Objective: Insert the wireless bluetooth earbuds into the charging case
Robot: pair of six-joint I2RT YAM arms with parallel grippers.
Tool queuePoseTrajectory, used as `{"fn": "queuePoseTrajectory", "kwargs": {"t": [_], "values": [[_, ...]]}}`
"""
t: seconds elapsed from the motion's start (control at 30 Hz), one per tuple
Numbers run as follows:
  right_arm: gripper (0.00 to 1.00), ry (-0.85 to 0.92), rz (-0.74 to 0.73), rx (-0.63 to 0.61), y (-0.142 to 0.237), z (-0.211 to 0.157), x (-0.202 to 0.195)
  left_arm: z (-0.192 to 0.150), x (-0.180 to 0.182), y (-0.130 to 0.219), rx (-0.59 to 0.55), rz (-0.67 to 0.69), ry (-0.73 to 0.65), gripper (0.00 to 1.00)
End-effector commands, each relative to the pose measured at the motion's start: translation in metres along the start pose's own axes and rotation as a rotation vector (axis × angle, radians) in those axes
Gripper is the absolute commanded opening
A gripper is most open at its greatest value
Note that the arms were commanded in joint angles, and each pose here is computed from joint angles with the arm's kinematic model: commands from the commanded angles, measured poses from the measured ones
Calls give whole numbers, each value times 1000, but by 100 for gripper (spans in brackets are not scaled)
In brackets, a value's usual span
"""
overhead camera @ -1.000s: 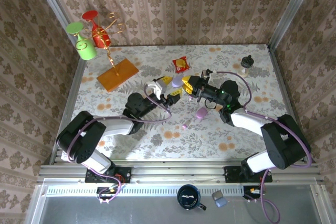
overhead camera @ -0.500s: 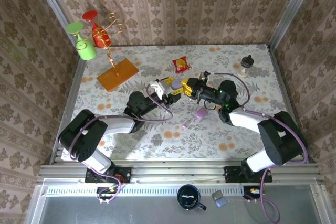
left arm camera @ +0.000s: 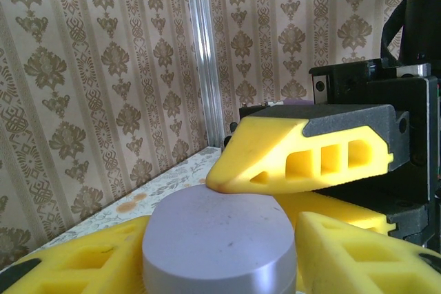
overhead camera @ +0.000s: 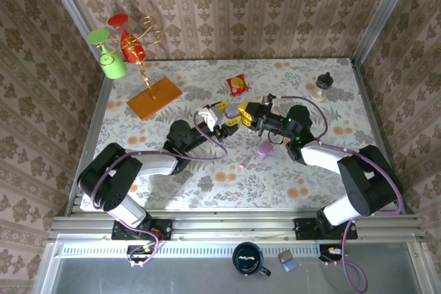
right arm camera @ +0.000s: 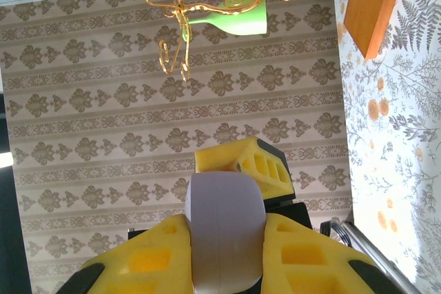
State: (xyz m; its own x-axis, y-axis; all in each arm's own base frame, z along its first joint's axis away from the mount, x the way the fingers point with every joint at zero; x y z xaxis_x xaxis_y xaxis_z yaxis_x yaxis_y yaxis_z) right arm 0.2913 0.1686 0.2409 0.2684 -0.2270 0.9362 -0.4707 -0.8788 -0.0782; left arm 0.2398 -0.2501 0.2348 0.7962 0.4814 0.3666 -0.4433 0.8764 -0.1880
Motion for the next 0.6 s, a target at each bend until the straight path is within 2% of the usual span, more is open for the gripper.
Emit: {"fn": "queuePoseTrajectory", "kwargs": {"t": [0.0, 0.2, 0.57], "values": [[0, 66, 59, 34, 0, -6, 19, -2, -4, 0, -13, -18, -26, 55], [0, 74, 42, 20, 3, -7, 17, -4, -3, 1, -2, 5, -14, 57], [0, 73, 49, 21, 4, -6, 16, -10, -5, 1, 16, 6, 2, 54]]}}
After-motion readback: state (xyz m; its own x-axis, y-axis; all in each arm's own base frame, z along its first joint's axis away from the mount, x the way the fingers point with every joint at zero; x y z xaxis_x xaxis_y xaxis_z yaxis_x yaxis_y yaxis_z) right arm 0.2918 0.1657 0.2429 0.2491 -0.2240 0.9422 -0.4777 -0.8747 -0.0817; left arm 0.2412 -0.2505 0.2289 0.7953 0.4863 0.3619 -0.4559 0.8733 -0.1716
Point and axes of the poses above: each hand's point on the last joint's axis, 136 mm out from that joint toward the fingers, its own y axis back along the fingers, its own x axis along the line the jaws close on, z = x × y, the point moved 10 cm from there along y, back along the fingers, and after that the axes turned 15 degrees about -y, right-handed, at the moved point
